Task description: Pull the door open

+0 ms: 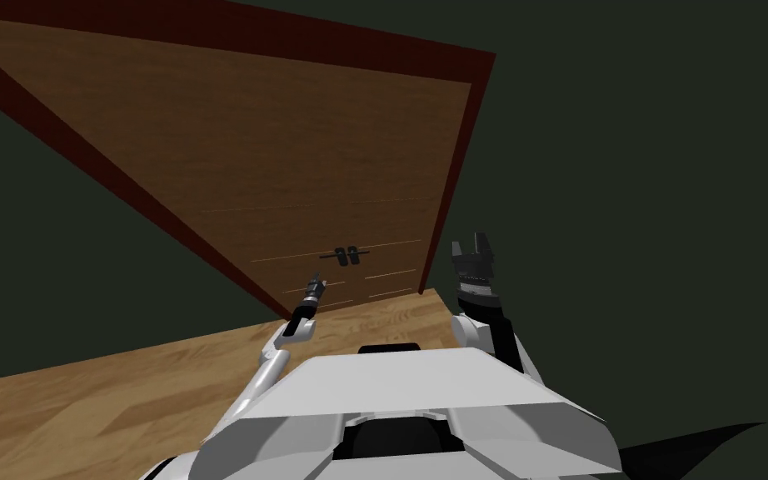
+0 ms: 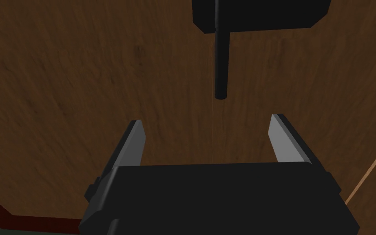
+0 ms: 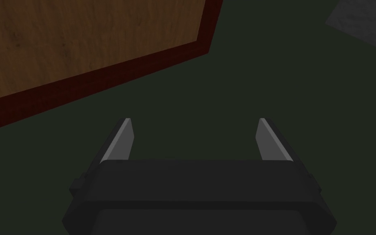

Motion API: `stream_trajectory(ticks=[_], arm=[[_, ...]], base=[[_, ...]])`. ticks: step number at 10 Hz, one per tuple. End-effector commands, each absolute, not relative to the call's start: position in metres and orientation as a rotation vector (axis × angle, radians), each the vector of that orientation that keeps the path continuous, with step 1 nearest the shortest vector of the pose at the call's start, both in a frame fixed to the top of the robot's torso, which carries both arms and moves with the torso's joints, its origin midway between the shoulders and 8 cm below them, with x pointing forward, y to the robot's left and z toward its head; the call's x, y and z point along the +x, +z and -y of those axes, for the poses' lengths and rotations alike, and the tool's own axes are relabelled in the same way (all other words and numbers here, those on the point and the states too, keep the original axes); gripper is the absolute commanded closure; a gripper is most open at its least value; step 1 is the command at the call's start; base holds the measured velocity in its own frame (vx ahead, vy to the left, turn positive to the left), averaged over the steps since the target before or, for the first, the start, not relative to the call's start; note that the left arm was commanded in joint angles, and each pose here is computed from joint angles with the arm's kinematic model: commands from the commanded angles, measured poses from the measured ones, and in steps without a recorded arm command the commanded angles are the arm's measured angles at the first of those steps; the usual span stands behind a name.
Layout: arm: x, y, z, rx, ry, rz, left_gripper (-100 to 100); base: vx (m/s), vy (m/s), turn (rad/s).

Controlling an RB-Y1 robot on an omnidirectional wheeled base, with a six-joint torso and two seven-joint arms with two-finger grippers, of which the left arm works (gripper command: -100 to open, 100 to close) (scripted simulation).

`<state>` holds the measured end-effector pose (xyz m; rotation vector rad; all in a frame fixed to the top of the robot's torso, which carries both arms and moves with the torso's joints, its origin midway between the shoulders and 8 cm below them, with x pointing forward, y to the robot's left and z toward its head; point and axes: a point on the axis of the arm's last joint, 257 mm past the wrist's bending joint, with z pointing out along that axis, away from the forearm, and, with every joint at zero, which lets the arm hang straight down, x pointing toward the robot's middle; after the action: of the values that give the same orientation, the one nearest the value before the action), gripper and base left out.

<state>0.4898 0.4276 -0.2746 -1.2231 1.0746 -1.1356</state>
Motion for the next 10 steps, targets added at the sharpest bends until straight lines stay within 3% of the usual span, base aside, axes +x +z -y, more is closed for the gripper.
stream_trajectory(ticks=[1,6,10], arm=[[0.492,-0.280,-0.437,-1.243,-1.119,-1.077,-100],[0.495,-0.291,-0.456,-1.280,-1.085,-1.079,-100],[0.487,-0.296,-0.491,-1.312,-1.013,-1.062,-100]], base=[[0.151,0.014,-0.059],[0.129,0.023,-0.054],[0.155,0.107,0.038]])
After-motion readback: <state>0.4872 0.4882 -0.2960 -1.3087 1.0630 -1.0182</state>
